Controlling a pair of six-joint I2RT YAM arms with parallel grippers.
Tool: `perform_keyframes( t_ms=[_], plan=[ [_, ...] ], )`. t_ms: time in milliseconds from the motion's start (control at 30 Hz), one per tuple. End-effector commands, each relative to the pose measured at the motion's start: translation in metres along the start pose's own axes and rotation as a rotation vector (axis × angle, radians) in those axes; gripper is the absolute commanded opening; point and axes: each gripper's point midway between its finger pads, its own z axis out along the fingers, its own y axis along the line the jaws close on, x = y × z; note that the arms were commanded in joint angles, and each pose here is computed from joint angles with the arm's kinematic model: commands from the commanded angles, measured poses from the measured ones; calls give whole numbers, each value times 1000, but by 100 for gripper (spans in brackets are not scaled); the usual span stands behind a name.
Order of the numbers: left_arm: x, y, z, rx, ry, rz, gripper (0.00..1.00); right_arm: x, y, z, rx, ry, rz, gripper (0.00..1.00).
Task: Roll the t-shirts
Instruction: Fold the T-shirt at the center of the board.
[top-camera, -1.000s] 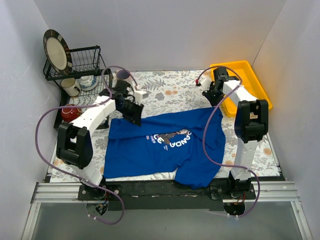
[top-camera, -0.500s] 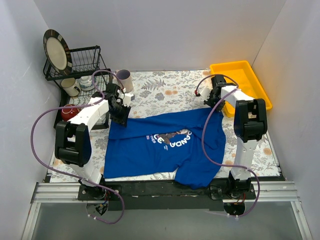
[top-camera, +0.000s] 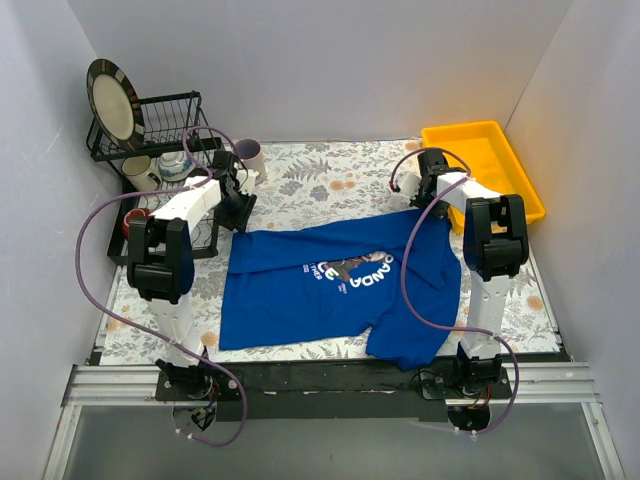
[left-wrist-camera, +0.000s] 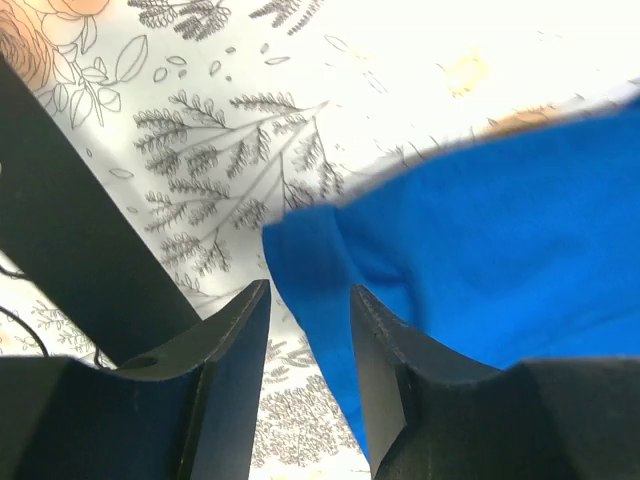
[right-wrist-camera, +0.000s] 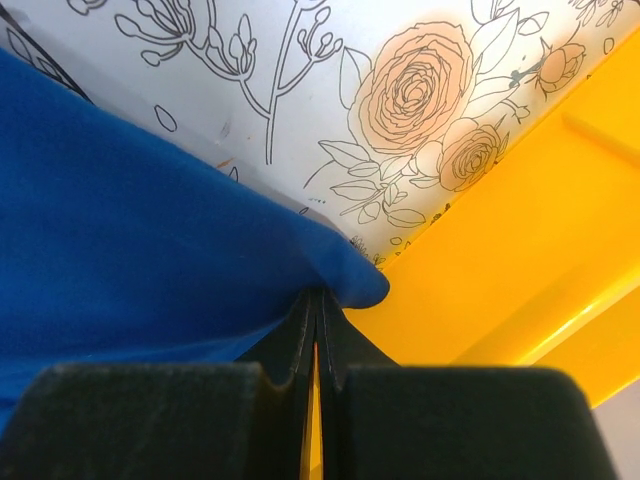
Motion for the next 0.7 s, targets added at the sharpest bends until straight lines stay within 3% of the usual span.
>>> perform_keyframes(
  t_ms=[0, 167, 400, 667],
  plan=[
    [-25, 14, 1, -65, -45, -17, 38, 8, 2, 7, 1, 30, 5, 3],
    [-8, 17, 19, -55, 75, -31, 33, 8, 4, 6, -5, 25, 8, 3],
    [-7, 12, 12, -29, 83, -69, 28, 5, 0, 5, -1, 15, 20, 3],
    [0, 11, 1, -20, 104, -132, 41, 3, -1, 5, -11, 15, 26, 3]
  ],
)
